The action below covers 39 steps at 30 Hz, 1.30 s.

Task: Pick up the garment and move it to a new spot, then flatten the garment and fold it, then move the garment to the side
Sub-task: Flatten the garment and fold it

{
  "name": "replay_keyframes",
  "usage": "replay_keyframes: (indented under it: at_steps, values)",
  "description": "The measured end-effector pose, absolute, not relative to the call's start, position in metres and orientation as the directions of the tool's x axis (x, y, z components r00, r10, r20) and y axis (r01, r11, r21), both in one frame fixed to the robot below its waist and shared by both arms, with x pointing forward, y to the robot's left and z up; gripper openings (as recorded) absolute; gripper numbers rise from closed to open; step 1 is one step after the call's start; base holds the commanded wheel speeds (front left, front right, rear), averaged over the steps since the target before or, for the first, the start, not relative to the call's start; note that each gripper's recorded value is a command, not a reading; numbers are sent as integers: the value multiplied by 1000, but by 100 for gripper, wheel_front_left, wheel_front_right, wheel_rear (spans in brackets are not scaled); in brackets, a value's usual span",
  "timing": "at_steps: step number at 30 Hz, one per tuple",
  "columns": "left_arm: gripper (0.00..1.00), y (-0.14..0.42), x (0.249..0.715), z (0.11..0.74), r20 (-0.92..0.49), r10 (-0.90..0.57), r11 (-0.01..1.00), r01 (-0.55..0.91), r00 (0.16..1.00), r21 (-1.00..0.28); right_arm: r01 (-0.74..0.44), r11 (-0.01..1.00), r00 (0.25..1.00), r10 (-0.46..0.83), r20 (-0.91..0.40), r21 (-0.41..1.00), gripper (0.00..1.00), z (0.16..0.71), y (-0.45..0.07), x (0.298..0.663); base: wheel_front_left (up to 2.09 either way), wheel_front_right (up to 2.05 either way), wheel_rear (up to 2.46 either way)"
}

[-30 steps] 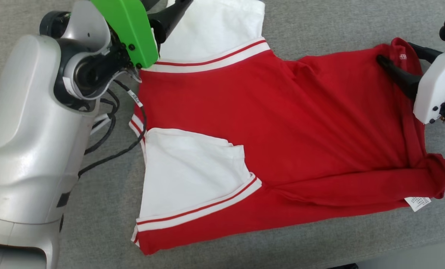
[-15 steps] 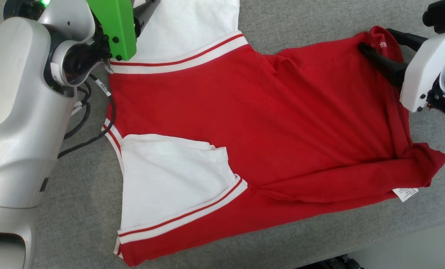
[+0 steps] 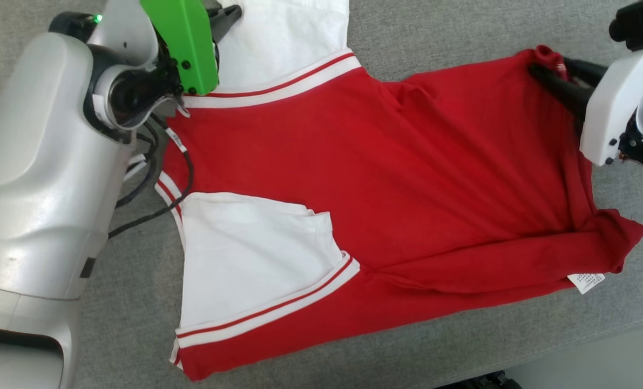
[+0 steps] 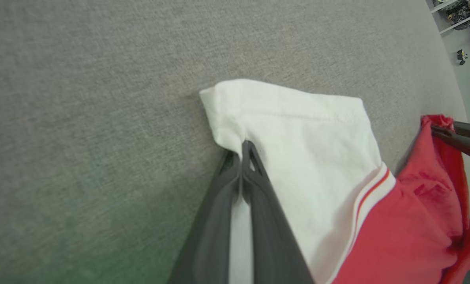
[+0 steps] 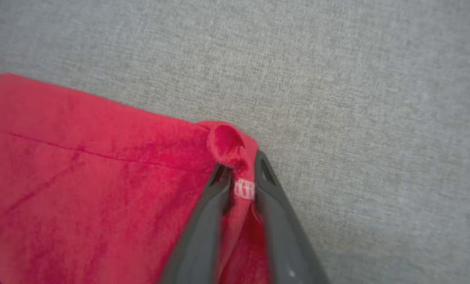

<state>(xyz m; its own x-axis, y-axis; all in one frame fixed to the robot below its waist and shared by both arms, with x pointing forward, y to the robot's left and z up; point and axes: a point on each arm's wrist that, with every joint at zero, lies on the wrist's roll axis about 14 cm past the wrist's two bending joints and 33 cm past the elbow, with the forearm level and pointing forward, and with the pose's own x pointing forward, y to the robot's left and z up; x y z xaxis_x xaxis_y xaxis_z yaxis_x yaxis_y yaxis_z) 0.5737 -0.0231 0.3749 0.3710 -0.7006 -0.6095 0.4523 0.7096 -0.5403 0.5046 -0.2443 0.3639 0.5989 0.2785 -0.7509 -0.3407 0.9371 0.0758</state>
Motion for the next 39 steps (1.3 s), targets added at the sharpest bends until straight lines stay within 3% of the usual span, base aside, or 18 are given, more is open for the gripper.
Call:
replay_keyframes:
  at_steps: [9, 16, 24, 32, 39]
  values:
    - [0, -13, 586, 429, -460, -731, 678, 454, 505, -579, -349, 937, 681, 274, -679, 28, 0, 387, -251, 509, 0, 0, 0]
    - [0, -8, 568, 467, -364, -760, 630, 472, 538, -617, -345, 937, 780, 254, -571, -55, 0, 416, -262, 519, 0, 0, 0]
    - [0, -7, 540, 507, -248, -783, 575, 512, 570, -638, -336, 938, 817, 247, -521, -82, 0, 432, -267, 516, 0, 0, 0]
    - [0, -19, 472, 543, -116, -835, 478, 605, 537, -637, -305, 949, 839, 232, -492, -74, 0, 431, -273, 493, 0, 0, 0]
    - [0, -15, 401, 551, -72, -832, 443, 580, 550, -683, -308, 950, 863, 251, -439, -62, 0, 441, -276, 468, 0, 0, 0]
